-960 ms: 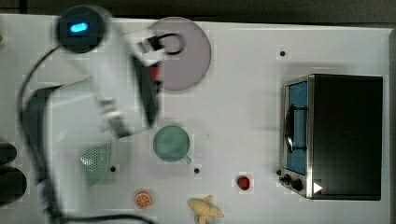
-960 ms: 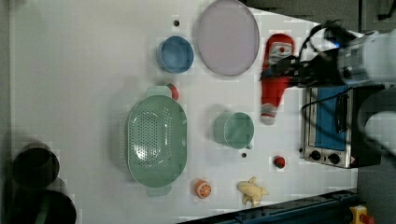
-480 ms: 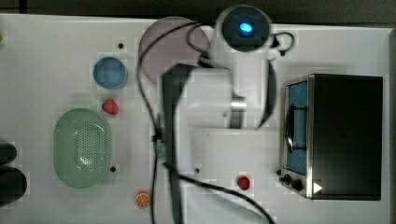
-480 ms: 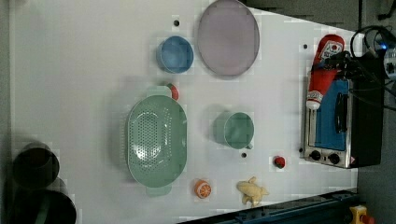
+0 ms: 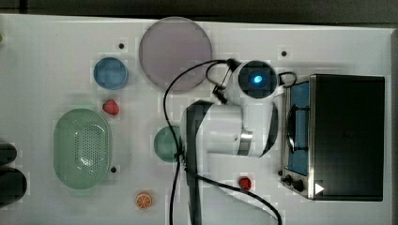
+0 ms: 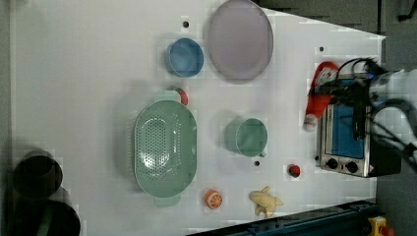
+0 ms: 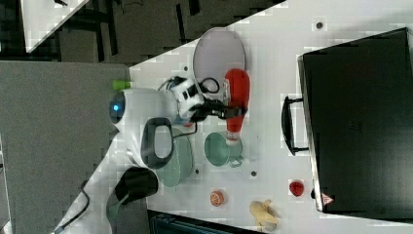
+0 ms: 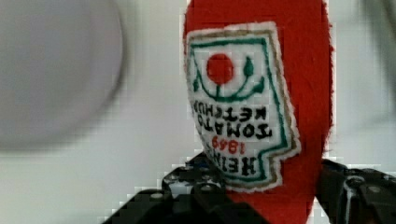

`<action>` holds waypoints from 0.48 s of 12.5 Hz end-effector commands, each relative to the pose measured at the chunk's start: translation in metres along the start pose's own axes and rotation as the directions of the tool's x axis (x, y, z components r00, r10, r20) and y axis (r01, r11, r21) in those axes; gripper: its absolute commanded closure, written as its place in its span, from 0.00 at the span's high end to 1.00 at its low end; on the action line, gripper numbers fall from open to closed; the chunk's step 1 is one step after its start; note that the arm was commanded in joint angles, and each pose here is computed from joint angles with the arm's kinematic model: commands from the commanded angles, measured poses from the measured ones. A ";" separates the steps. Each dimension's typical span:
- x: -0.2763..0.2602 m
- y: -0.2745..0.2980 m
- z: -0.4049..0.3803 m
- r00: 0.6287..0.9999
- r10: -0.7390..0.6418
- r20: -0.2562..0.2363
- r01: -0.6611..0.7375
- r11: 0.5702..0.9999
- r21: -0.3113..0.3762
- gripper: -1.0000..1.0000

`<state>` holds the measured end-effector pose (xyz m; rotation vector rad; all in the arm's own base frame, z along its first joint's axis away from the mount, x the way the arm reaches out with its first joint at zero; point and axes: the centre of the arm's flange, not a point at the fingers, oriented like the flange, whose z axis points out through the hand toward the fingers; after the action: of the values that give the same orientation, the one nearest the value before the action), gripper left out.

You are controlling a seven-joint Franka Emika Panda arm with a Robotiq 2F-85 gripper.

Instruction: Pick ketchup from strainer and place it on the table

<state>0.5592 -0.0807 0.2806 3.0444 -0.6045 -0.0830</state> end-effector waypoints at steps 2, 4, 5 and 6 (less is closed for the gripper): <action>-0.034 -0.039 0.039 0.992 -0.123 0.008 0.123 0.992 0.017 0.58; -0.036 -0.040 0.067 0.992 -0.124 0.028 0.123 0.992 0.026 0.58; -0.037 -0.041 0.081 0.991 -0.125 0.039 0.124 0.992 0.030 0.58; -0.038 -0.042 0.093 0.991 -0.125 0.045 0.124 0.992 0.036 0.62</action>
<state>0.5215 -0.0205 0.1744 3.1028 -0.4648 -0.2277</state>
